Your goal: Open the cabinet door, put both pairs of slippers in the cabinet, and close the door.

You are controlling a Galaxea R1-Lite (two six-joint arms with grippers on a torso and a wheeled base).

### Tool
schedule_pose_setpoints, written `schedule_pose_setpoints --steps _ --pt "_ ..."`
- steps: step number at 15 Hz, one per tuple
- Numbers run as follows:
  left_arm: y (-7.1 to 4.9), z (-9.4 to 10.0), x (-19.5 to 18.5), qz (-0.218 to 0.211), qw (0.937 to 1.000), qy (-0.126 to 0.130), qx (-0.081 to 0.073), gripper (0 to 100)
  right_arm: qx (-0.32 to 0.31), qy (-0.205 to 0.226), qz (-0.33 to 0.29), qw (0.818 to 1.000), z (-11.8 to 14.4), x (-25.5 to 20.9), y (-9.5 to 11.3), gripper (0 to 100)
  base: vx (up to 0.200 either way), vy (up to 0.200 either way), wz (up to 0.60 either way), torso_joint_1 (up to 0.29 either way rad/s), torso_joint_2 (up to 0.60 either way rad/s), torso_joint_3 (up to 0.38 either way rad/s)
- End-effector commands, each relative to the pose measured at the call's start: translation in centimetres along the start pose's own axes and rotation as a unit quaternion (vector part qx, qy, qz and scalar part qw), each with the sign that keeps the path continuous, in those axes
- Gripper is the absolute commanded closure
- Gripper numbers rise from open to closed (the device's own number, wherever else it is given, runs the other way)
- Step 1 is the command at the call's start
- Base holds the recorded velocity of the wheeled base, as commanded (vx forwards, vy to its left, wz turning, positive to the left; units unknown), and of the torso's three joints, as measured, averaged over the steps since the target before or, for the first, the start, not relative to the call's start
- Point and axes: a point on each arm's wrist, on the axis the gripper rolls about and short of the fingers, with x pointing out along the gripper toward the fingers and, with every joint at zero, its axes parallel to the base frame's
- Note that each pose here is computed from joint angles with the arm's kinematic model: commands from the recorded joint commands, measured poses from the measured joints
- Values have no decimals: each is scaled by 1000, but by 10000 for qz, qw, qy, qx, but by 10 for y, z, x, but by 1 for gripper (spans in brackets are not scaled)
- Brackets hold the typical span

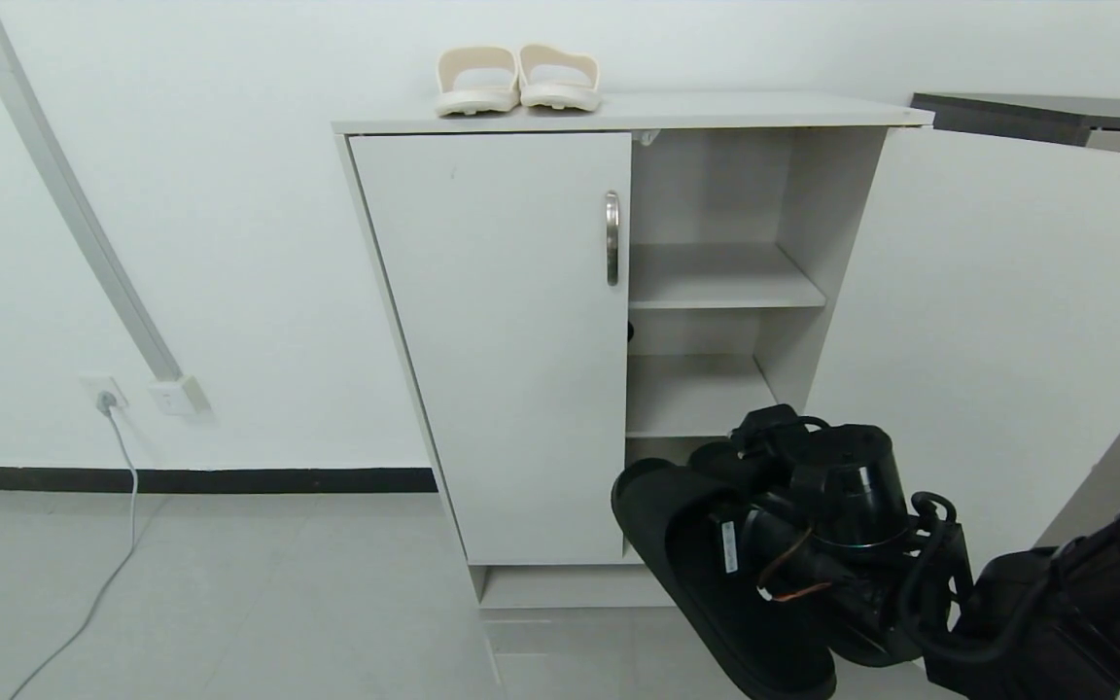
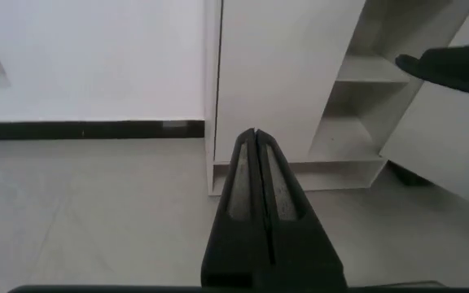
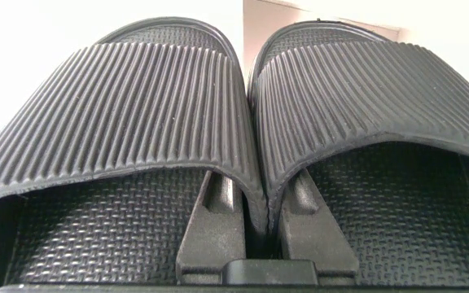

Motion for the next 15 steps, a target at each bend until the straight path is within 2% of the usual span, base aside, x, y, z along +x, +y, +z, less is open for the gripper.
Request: schedule_pose_setpoints --steps 1,2,3,4,5,9,10,12,15 --pt "0 1 2 687 9975 104 -111 100 -6 4 -6 10000 0 1 1 100 0 0 0 0 0 0" --pt "-2 -1 -1 905 9958 -99 -102 100 -6 3 -13 10000 0 2 1 100 0 0 0 0 0 0" --pt "-1 -1 -1 840 9963 -166 -115 100 -24 15 -17 10000 -1 2 2 100 0 0 0 0 0 0" --pt "-1 -2 -5 429 9983 -374 -120 100 -31 28 -6 10000 -2 2 3 100 0 0 0 0 0 0" --pt "-2 -2 -6 295 9985 -457 -65 100 -28 8 12 10000 -2 1 4 100 0 0 0 0 0 0" --pt "-2 -2 -7 326 9983 -480 -34 100 -32 -62 76 9999 -3 0 8 100 0 0 0 0 0 0" --pt "-2 -2 -7 325 9983 -481 -65 100 -43 -64 -42 10000 -4 4 9 100 0 0 0 0 0 0" --pt "-2 -2 -7 325 9983 -481 -57 100 55 -451 -467 9979 4 28 18 100 0 0 0 0 0 0" --pt "-2 -2 -7 325 9983 -481 -65 100 349 -918 -1545 9831 15 67 27 100 0 0 0 0 0 0"
